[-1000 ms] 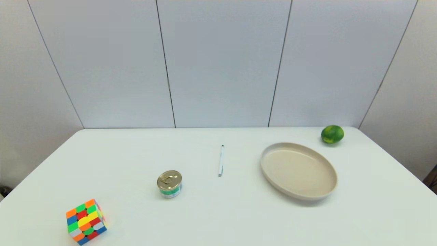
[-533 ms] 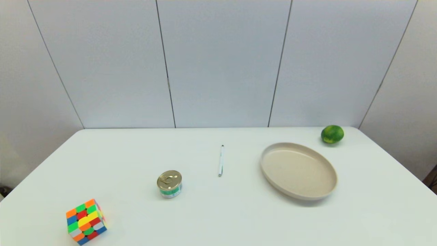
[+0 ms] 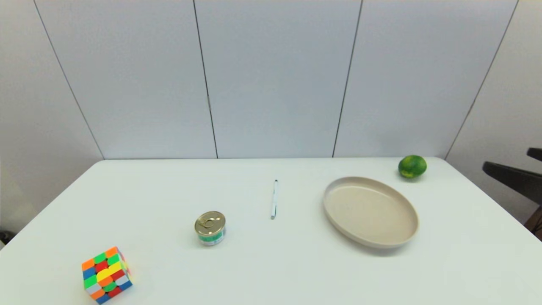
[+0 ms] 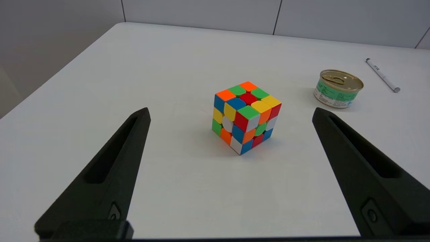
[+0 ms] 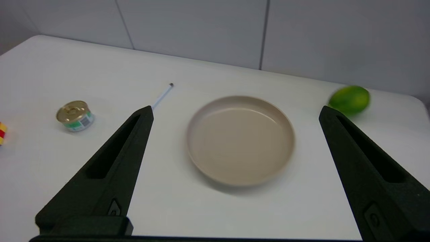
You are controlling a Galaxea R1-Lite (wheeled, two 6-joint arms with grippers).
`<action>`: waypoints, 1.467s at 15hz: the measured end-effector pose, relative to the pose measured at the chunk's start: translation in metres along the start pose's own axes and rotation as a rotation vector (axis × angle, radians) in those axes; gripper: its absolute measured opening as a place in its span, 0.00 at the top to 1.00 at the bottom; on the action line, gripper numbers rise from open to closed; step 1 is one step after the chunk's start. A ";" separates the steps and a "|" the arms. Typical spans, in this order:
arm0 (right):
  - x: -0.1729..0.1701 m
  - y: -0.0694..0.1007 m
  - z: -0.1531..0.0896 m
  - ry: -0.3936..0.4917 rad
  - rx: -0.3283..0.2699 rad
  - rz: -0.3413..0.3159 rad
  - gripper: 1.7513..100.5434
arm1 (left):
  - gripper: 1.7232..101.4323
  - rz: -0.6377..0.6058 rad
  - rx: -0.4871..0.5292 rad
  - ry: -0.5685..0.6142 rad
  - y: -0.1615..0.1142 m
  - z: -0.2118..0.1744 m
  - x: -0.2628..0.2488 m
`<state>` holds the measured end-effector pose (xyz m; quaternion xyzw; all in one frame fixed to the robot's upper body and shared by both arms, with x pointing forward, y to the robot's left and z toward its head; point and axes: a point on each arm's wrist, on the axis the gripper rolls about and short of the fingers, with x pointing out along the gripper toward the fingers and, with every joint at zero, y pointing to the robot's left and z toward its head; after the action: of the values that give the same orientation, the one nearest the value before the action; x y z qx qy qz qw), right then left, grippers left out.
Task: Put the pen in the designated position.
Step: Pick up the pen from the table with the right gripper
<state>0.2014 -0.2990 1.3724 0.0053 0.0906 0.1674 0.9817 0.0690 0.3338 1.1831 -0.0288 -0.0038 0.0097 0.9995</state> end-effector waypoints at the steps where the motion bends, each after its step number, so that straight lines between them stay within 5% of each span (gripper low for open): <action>1: 0.015 0.003 0.010 0.012 -0.001 0.023 0.03 | 0.04 0.000 -0.001 0.000 0.000 0.000 0.000; 6: 0.078 0.034 0.048 0.037 -0.015 0.173 0.03 | 0.04 0.000 0.000 0.000 0.000 0.000 0.000; 10: 0.108 0.080 0.042 0.115 -0.027 0.364 0.03 | 0.04 0.000 -0.001 0.000 0.000 0.000 0.000; 12: 0.124 0.098 0.034 0.166 -0.010 0.408 0.03 | 0.04 0.000 -0.001 0.000 0.000 0.000 0.000; 18: 0.185 0.133 0.003 0.330 0.020 0.413 0.03 | 0.04 0.000 0.000 0.000 0.000 0.000 0.000; 22: 0.232 0.148 -0.030 0.397 -0.007 0.306 0.03 | 0.04 0.000 -0.001 0.000 0.000 0.000 0.000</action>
<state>0.3632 -0.0837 1.3081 -0.0175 0.2790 0.3122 0.9080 0.0690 0.3338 1.1830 -0.0293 -0.0036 0.0099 0.9995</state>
